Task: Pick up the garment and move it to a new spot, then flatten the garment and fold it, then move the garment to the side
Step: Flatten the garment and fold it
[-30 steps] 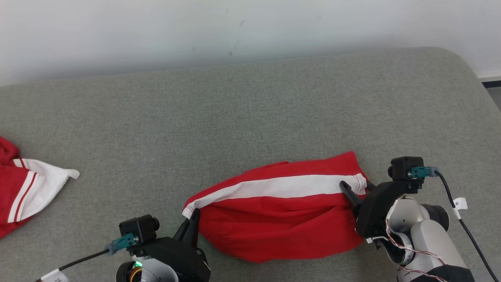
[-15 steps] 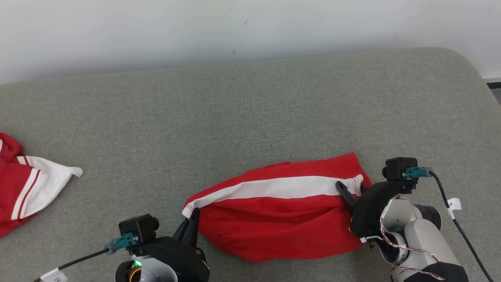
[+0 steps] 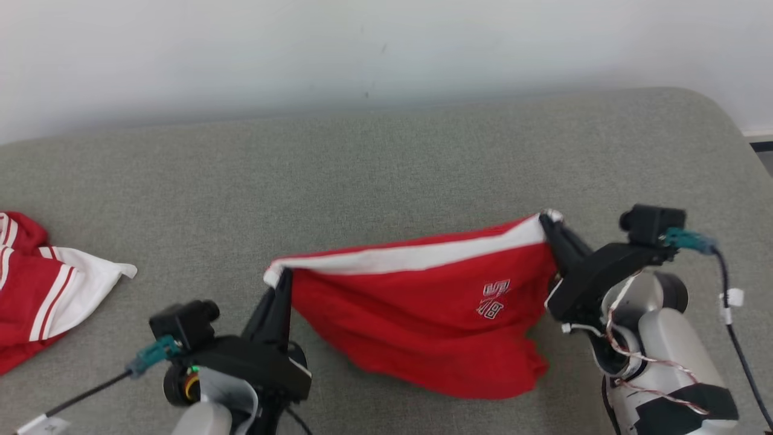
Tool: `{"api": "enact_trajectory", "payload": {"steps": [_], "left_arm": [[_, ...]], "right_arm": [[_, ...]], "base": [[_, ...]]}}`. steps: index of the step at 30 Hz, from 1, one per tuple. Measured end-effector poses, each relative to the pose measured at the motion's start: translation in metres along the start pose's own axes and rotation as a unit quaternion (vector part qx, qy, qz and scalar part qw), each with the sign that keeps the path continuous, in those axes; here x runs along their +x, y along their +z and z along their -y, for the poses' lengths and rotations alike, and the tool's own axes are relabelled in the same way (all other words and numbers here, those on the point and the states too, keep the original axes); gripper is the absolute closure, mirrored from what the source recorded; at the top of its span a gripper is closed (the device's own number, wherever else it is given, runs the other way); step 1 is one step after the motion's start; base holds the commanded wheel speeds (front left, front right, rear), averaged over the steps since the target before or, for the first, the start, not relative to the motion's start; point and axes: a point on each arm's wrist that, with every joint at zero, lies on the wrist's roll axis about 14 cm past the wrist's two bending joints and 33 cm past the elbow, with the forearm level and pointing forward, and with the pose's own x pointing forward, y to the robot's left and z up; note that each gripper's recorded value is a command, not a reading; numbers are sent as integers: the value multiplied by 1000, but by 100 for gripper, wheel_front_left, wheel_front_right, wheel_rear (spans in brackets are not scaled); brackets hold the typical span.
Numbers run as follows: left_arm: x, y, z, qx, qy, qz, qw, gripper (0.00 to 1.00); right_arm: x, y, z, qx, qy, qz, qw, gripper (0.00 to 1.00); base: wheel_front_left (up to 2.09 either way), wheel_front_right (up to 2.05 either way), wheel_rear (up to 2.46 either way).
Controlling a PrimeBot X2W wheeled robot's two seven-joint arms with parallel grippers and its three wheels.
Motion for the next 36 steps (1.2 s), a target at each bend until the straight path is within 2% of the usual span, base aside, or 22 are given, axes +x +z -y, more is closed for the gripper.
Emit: {"api": "enact_trajectory", "payload": {"steps": [5, 9, 14, 19, 24, 28, 36], "left_arm": [[6, 44, 33, 15, -55, 56, 997, 100], [9, 68, 62, 33, -105, 62, 992, 100], [10, 106, 102, 29, -178, 72, 981, 100], [4, 149, 132, 50, -228, 97, 968, 100], [-4, 163, 152, 58, -256, 100, 960, 100], [-10, 170, 160, 37, -271, 107, 956, 100], [-8, 164, 160, 17, -275, 94, 957, 100]], "right_arm": [[-12, 54, -19, 9, 37, 102, 994, 100], [-29, 101, -30, 4, 59, 188, 980, 100], [-55, 164, -44, -18, 82, 298, 951, 100], [-82, 210, -51, -47, 91, 375, 921, 100], [-103, 235, -61, -70, 100, 419, 900, 100], [-117, 245, -63, -77, 101, 445, 887, 100], [-123, 248, -62, -88, 97, 454, 881, 100]], "base": [[0, 0, 0], [0, 0, 0], [0, 0, 0], [0, 0, 0], [0, 0, 0], [0, 0, 0], [0, 0, 0]]}}
